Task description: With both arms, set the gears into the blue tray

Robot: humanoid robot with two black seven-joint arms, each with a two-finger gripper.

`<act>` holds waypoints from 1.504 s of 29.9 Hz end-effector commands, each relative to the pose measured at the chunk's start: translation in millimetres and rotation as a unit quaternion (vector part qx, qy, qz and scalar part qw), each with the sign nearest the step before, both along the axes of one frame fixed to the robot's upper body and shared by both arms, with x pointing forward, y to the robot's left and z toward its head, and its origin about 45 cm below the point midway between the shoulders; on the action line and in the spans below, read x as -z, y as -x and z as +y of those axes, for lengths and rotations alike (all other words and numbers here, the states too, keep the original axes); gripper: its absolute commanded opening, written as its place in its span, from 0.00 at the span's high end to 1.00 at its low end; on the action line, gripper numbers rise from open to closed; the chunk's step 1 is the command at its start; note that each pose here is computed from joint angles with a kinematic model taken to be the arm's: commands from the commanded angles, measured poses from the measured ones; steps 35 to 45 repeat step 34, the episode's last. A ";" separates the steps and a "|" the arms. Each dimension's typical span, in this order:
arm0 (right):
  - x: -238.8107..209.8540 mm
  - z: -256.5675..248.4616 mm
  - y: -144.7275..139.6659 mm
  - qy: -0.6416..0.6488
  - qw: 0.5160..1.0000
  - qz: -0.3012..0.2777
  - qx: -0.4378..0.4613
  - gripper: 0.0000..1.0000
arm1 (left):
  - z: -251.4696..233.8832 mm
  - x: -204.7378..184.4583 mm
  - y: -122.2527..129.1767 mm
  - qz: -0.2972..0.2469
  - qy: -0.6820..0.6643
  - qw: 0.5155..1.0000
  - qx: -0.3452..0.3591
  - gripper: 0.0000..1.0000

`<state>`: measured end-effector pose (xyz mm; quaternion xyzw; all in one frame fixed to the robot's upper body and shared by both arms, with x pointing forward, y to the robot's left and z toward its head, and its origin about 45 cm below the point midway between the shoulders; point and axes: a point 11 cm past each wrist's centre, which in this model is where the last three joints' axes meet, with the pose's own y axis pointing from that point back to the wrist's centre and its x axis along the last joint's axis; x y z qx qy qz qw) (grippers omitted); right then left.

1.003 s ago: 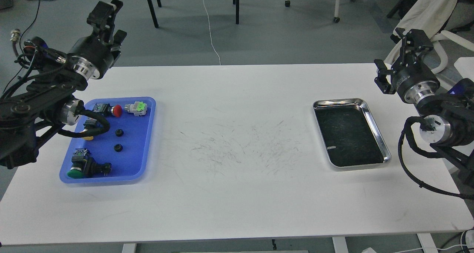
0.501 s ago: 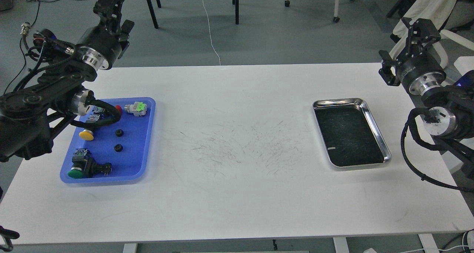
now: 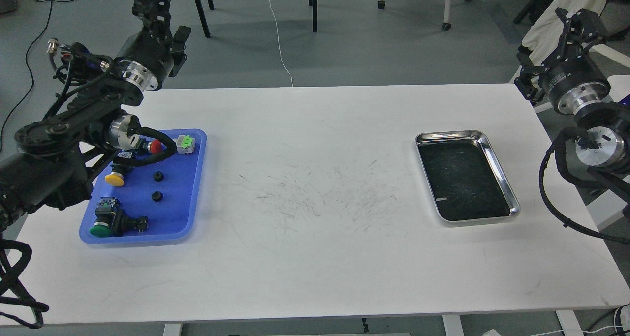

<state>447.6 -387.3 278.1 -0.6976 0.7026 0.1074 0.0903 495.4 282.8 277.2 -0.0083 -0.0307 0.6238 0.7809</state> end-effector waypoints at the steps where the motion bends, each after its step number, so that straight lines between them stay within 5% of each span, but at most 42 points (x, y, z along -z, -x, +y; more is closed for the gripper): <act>1: 2.6 1.8 0.8 0.001 1.000 0.004 -0.003 0.02 | -2.9 15.0 -0.5 0.057 -0.008 0.998 0.004 0.01; 10: 6.0 7.2 -4.0 -0.049 0.998 0.047 -0.002 0.02 | 3.4 18.2 -3.8 0.072 0.006 0.997 -0.009 0.01; 45: 5.5 13.8 -6.6 -0.066 0.997 0.040 -0.005 0.01 | 13.7 30.4 -1.7 0.091 0.035 0.994 -0.043 0.01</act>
